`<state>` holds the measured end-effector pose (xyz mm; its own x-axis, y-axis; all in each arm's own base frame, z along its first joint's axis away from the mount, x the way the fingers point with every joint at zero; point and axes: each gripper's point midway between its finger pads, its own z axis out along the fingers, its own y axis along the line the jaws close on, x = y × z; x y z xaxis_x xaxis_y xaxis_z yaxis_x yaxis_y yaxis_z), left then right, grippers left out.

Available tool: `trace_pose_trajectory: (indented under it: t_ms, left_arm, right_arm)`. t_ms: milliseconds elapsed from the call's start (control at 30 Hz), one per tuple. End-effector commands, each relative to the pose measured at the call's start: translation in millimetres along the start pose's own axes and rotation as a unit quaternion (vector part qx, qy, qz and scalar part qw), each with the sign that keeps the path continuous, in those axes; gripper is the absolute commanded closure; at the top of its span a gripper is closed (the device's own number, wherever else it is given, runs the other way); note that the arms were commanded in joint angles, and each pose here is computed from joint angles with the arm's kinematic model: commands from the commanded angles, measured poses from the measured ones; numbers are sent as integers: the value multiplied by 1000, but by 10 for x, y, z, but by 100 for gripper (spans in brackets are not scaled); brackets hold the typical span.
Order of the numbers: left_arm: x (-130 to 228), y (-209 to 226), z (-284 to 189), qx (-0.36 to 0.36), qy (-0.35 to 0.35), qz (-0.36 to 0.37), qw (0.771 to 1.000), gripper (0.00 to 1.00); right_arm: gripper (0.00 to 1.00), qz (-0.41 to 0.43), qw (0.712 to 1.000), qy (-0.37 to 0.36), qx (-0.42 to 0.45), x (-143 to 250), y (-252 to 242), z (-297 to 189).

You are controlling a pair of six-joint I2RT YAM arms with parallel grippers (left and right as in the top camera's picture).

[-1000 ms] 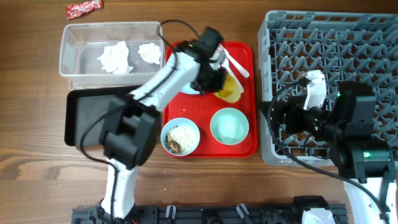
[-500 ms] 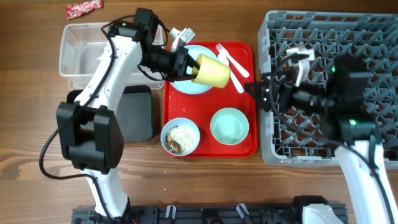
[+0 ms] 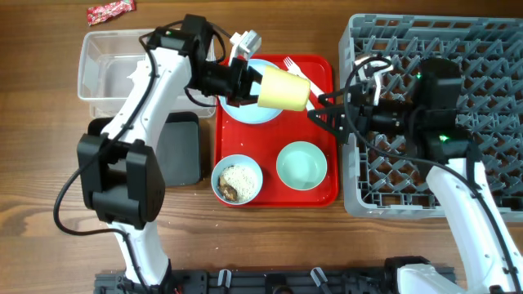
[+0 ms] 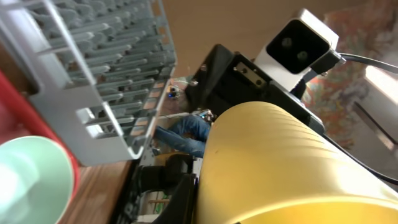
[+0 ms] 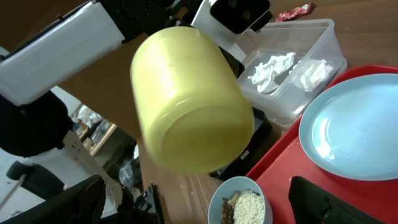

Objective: Sort waste into correct bins and load items into the dishwasher rack
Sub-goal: 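Hand yellow cup from left gripper to right gripper, then place yellow cup into dish rack with right gripper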

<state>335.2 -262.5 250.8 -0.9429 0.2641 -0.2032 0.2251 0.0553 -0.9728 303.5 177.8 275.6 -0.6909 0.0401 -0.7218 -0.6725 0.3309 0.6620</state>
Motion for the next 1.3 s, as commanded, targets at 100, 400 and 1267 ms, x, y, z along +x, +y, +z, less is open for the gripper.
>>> trace_pose_trajectory:
  t_ms: [100, 400, 1267]
  left_arm:
    - [70, -203, 190, 37, 18, 22, 999, 96]
    - [79, -271, 225, 55, 20, 22, 998, 96]
    - [30, -246, 105, 51, 5, 15, 999, 58]
  right_arm:
    - [7, -17, 1000, -20, 5, -184, 29, 46]
    - [18, -33, 999, -18, -14, -200, 123, 153]
    - [56, 16, 991, -98, 85, -471, -435, -574]
